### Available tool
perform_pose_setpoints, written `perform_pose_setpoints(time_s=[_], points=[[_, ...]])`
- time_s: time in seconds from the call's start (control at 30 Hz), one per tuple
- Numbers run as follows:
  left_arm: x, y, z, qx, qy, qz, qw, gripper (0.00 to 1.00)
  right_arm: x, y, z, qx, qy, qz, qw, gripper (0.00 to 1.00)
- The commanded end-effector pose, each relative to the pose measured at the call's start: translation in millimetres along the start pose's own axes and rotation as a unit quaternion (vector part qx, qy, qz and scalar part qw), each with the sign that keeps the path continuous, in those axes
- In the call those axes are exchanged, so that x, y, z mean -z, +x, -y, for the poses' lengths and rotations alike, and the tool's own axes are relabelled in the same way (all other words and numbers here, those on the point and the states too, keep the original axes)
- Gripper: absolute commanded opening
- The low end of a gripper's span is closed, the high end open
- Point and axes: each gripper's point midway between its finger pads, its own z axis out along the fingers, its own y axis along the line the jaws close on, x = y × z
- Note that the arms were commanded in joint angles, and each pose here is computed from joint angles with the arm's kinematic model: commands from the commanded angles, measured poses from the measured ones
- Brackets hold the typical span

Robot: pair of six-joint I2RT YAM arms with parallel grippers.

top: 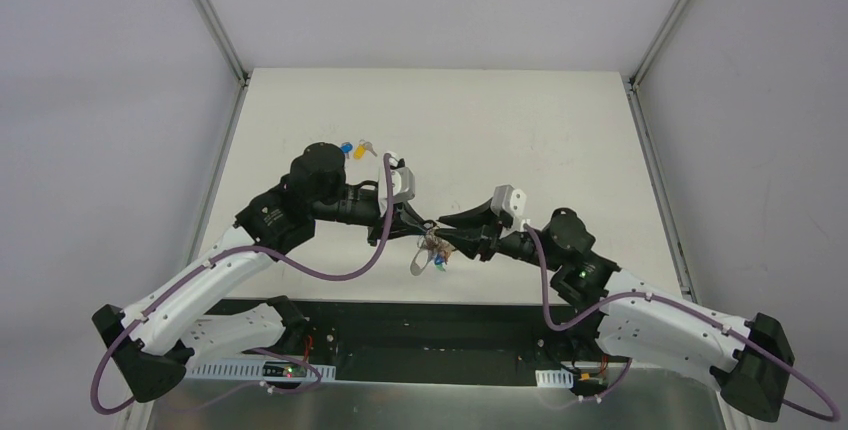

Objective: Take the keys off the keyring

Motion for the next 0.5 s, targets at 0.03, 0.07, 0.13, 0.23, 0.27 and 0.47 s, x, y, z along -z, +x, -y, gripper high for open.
perform_pose_setpoints(time_s=[0.03, 0.07, 0.13, 0.23, 0.27, 0.47], points=[[1.7, -26.4, 5.7, -0.031, 0.016, 0.032, 0.999, 0.00, -9.0, -48.9, -2.9, 0.008, -0.011, 0.072, 0.997, 0.30], [1.4, -26.5, 5.9, -0.031, 0.017, 0.032, 0.999, 0.00, -9.8, -49.8, -4.1, 0.007, -0.015, 0.074, 0.997, 0.30], [0.5, -26.0, 6.0, -0.030, 0.018, 0.031, 0.999, 0.00, -11.3, -50.9, -6.4, 0.003, -0.021, 0.077, 0.997, 0.29], [-0.1, -26.3, 6.0, -0.029, 0.018, 0.031, 0.999, 0.00, -13.4, -52.3, -8.3, -0.002, -0.027, 0.081, 0.996, 0.27], [-0.4, -26.0, 6.2, -0.029, 0.019, 0.030, 0.999, 0.00, -14.0, -51.7, -8.4, -0.003, -0.026, 0.080, 0.996, 0.25], [0.6, -26.4, 5.7, -0.030, 0.015, 0.031, 0.999, 0.00, -14.2, -47.7, -9.4, -0.012, -0.028, 0.070, 0.997, 0.07]])
